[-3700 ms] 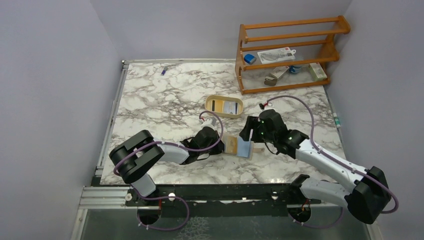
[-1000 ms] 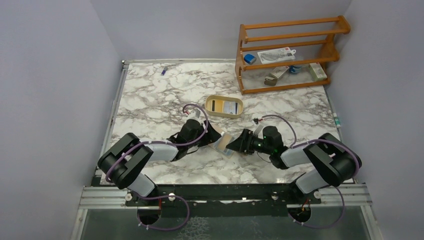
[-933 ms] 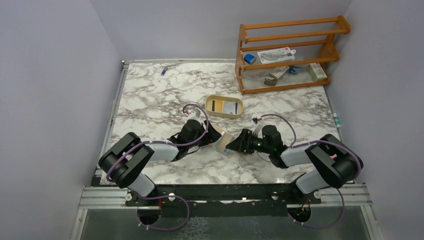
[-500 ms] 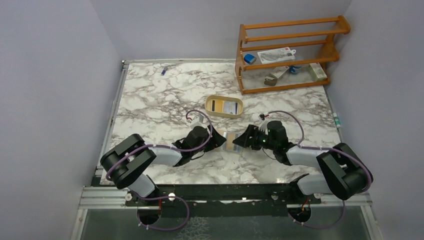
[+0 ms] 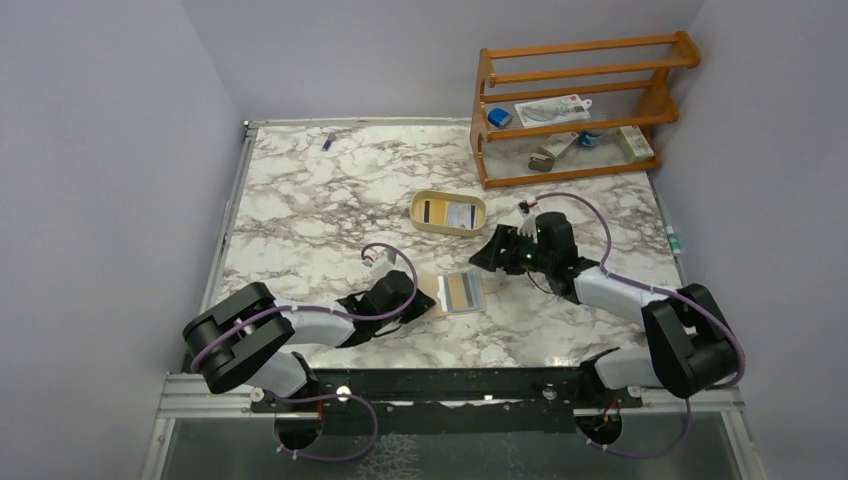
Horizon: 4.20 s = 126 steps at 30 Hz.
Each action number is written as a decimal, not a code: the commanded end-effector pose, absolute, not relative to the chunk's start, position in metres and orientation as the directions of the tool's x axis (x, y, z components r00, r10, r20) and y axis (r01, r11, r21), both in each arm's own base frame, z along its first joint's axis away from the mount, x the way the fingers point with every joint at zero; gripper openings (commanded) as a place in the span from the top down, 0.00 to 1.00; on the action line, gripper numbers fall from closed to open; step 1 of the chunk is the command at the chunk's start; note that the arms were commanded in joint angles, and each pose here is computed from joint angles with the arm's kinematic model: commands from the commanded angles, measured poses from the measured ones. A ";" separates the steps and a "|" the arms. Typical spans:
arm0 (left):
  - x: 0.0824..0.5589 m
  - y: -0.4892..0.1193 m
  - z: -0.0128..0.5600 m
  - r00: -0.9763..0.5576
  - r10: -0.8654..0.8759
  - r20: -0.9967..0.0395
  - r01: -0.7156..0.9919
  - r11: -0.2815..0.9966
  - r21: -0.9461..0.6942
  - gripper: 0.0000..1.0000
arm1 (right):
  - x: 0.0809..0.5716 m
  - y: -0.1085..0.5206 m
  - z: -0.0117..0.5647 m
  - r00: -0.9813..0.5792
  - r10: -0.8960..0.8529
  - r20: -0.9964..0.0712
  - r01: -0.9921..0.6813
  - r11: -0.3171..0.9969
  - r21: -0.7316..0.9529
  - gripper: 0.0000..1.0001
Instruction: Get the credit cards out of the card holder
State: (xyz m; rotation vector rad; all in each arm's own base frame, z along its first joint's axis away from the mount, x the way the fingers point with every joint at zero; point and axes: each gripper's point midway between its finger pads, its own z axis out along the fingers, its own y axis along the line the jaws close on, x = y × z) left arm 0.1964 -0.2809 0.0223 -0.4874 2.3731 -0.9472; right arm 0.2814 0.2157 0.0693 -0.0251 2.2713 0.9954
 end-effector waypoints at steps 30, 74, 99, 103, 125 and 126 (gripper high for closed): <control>0.173 -0.242 -0.034 -0.820 -0.452 -0.352 -0.238 0.828 -0.508 1.00 | 0.229 0.217 0.010 -0.869 0.055 -0.491 -0.267 0.784 0.560 0.99; 0.168 -0.240 -0.039 -0.831 -0.431 -0.353 -0.227 0.840 -0.492 1.00 | 0.240 0.230 0.017 -0.838 0.044 -0.544 -0.276 0.825 0.493 0.40; 0.168 -0.243 -0.041 -0.838 -0.419 -0.349 -0.221 0.846 -0.486 1.00 | 0.226 0.247 0.024 -0.846 0.034 -0.533 -0.339 0.737 0.585 0.41; 0.168 -0.244 -0.043 -0.841 -0.417 -0.344 -0.221 0.846 -0.485 1.00 | 0.223 0.255 0.032 -0.847 0.016 -0.531 -0.369 0.701 0.610 0.41; 0.167 -0.240 -0.041 -0.836 -0.424 -0.350 -0.223 0.843 -0.489 1.00 | 0.216 0.218 -0.011 -0.887 0.120 -0.446 -0.152 0.837 0.526 0.41; 0.167 -0.240 -0.041 -0.835 -0.424 -0.351 -0.223 0.843 -0.489 1.00 | 0.213 0.215 -0.016 -0.891 0.128 -0.435 -0.134 0.843 0.522 0.41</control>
